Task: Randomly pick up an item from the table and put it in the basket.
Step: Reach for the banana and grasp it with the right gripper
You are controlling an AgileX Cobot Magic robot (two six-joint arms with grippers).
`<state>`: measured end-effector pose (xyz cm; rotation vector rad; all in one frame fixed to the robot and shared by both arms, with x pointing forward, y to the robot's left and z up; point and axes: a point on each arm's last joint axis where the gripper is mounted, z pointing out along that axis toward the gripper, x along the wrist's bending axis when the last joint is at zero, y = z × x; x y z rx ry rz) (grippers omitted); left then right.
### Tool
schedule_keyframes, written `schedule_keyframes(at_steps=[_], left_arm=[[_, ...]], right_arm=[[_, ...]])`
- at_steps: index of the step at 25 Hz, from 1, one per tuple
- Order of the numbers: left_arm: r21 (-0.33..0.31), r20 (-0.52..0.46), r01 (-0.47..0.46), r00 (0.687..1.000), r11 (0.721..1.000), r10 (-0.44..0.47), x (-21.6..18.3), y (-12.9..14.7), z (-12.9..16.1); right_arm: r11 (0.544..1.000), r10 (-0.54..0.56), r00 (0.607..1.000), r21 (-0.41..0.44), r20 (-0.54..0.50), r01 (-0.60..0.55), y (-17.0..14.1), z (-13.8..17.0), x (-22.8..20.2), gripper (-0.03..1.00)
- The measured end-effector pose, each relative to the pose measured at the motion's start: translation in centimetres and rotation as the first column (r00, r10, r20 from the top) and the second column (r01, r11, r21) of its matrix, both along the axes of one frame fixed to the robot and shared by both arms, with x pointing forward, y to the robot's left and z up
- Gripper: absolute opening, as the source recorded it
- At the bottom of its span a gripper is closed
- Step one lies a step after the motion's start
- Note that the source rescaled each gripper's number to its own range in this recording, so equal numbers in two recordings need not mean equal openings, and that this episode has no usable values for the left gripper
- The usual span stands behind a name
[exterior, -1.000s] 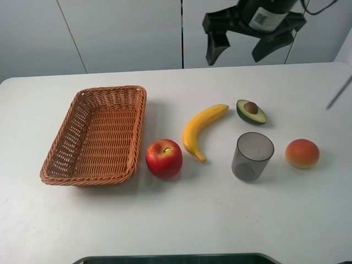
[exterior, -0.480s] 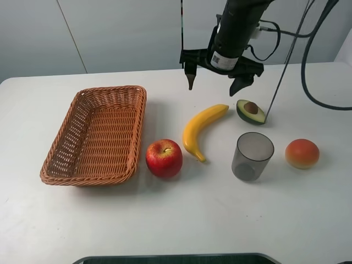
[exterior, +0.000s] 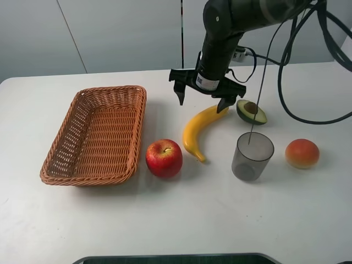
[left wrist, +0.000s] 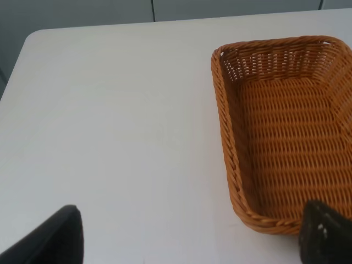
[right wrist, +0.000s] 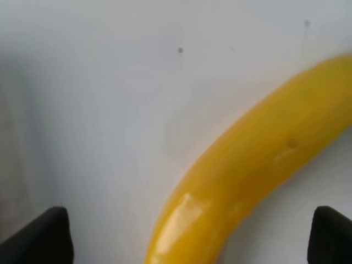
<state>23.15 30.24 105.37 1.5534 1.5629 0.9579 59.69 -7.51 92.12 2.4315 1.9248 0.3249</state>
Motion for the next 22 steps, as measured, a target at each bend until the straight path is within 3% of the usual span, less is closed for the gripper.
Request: schedule_keyframes(at_steps=[10,22], left_arm=[[0.000,0.000,0.000,1.000,1.000,0.000,0.0,0.0,0.0],[0.005,0.000,0.003,1.000,1.000,-0.003,0.0,0.0,0.0]], right_arm=[[0.994,-0.086,0.996,-0.071,-0.015,0.085,-0.5,-2.1,0.3,0.83],[0.989,-0.131,0.991,-0.064,-0.023,0.130,0.4,-4.3,0.3,0.83]])
